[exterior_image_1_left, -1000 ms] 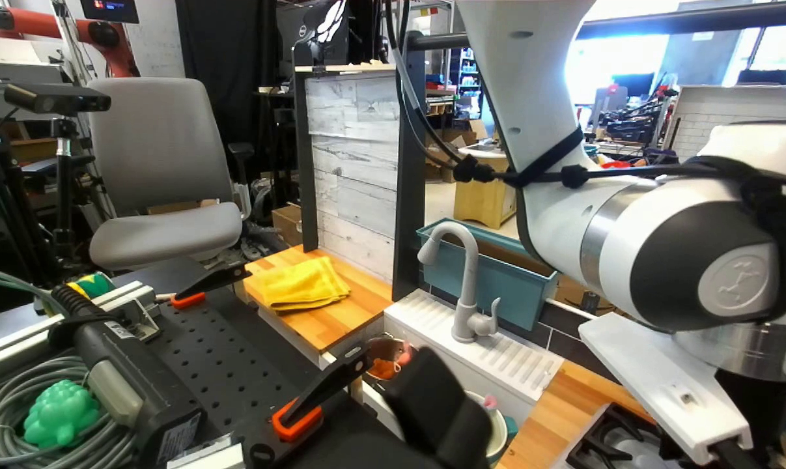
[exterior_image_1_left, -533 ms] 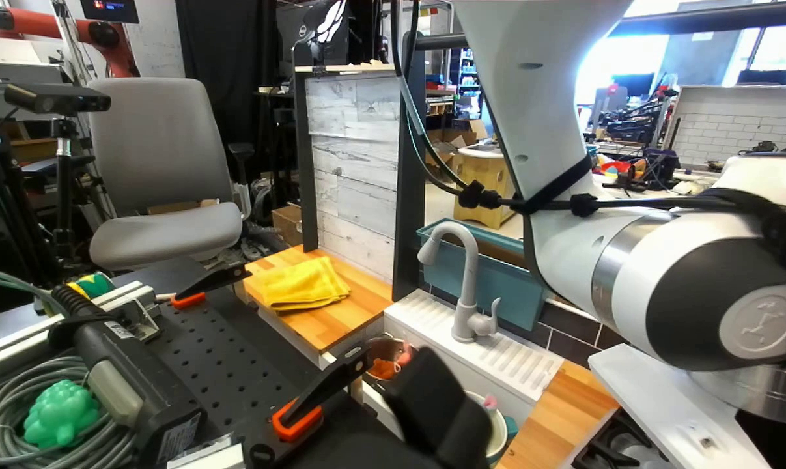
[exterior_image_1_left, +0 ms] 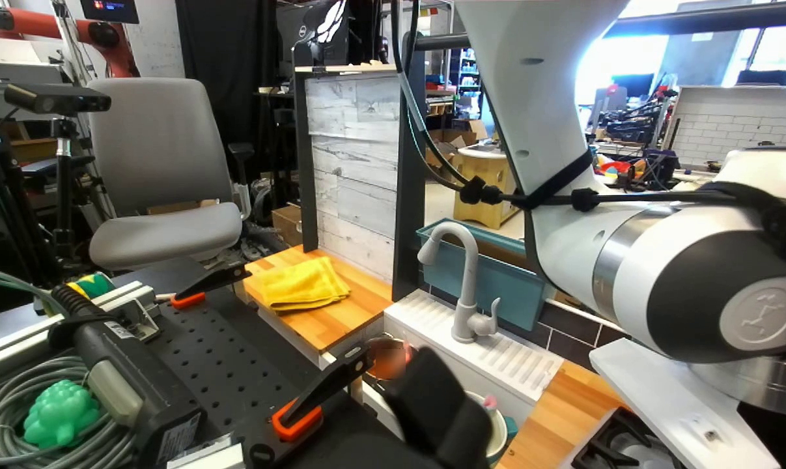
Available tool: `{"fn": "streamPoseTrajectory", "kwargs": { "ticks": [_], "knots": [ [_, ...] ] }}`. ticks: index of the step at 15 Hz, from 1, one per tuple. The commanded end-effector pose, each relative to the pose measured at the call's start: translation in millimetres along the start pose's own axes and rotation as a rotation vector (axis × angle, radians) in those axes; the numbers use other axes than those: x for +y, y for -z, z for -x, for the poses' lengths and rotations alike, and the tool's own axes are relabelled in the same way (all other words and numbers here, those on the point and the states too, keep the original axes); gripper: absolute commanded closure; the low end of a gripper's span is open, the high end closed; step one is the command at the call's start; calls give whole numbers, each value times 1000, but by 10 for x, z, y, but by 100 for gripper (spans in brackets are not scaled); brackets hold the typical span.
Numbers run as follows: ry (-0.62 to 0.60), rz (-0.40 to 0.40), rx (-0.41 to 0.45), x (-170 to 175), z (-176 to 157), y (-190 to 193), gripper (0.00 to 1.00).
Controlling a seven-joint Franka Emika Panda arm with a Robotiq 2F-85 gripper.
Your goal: Pick up the object plush toys from the counter and stove and put them in the pots, then wipe the counter
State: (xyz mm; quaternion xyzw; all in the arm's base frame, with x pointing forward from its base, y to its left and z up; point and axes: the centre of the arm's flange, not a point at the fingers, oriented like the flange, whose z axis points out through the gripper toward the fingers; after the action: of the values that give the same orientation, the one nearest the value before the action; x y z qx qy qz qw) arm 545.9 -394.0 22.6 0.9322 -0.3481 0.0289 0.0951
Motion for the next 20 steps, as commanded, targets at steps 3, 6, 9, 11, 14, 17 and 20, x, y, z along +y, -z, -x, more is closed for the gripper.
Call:
{"fn": "streamPoseTrajectory", "kwargs": {
  "ticks": [3, 6, 9, 11, 14, 17, 20],
  "knots": [
    [132, -154, -35, -74, 139, 425, 95],
    [264, -245, -32, -355, 307, 655, 97],
    [406, -309, -47, -680, 534, 834, 97],
    [477, -337, -63, -930, 694, 891, 97],
    [525, -326, -151, -1439, 881, 712, 97],
    [559, -318, -220, -1879, 1166, 566, 97],
    [586, -311, -228, -2113, 1367, 530, 63]
  ]
}}
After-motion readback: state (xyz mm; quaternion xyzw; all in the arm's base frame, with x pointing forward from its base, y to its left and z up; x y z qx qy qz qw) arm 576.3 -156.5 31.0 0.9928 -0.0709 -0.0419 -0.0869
